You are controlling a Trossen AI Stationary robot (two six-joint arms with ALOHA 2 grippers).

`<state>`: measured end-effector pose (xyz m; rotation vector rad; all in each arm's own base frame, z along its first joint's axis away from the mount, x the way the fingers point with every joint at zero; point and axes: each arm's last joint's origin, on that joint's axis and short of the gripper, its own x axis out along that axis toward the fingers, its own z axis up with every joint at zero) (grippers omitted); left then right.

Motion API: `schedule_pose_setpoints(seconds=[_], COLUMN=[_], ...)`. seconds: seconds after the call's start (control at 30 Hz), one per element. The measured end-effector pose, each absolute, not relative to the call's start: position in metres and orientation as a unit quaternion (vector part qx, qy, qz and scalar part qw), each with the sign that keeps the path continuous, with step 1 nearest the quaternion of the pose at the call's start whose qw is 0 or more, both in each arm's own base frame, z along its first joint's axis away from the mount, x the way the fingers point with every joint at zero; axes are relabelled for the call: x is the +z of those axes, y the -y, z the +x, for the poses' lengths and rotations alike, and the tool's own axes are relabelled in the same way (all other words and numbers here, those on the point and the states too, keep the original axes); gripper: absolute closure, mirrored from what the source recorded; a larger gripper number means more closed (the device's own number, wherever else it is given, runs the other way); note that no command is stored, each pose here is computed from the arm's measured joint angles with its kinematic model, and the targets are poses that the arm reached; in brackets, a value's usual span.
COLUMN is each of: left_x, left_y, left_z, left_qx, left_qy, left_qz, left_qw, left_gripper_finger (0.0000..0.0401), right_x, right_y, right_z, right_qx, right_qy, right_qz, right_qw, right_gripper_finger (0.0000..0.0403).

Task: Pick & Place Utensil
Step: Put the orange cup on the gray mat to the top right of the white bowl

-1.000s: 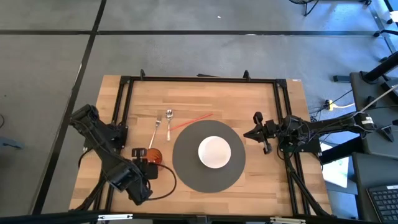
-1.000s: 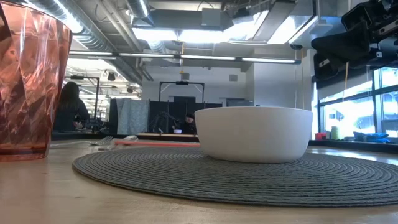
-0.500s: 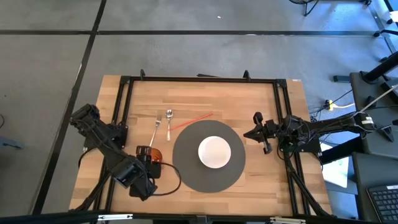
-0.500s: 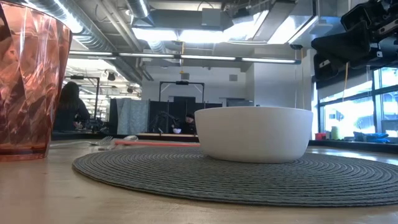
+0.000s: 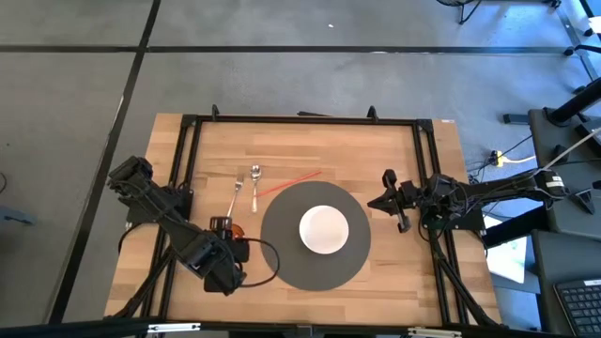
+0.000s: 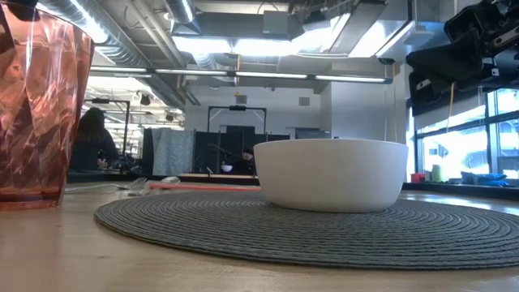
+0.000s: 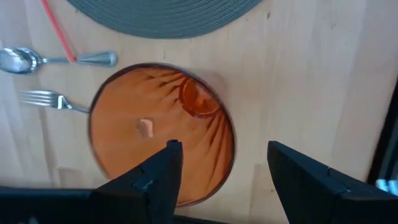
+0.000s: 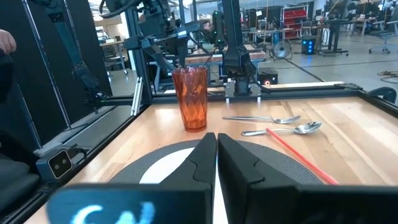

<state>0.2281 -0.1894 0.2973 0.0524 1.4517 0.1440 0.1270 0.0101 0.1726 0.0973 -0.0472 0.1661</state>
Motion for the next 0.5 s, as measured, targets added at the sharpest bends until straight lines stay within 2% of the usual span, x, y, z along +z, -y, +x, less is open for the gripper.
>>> schedule_pose_setpoints(seconds=[0.2, 0.5], left_x=[0.296, 0.281], left_y=[0.189, 0.181], left_z=[0.23, 0.237], left_qx=[0.077, 0.093], left_qy=[-0.662, -0.668], left_qz=[0.019, 0.001], left_qw=[0.745, 0.738], left_gripper_finger=[0.0181, 0.0227], right_x=[0.172, 0.172], right_y=[-0.01, -0.01], right_z=[0.127, 0.127], right_qx=[0.083, 0.082], right_qy=[0.022, 0.021], right_qz=[0.048, 0.048], right_qw=[0.995, 0.995], right_gripper_finger=[0.0386, 0.0386])
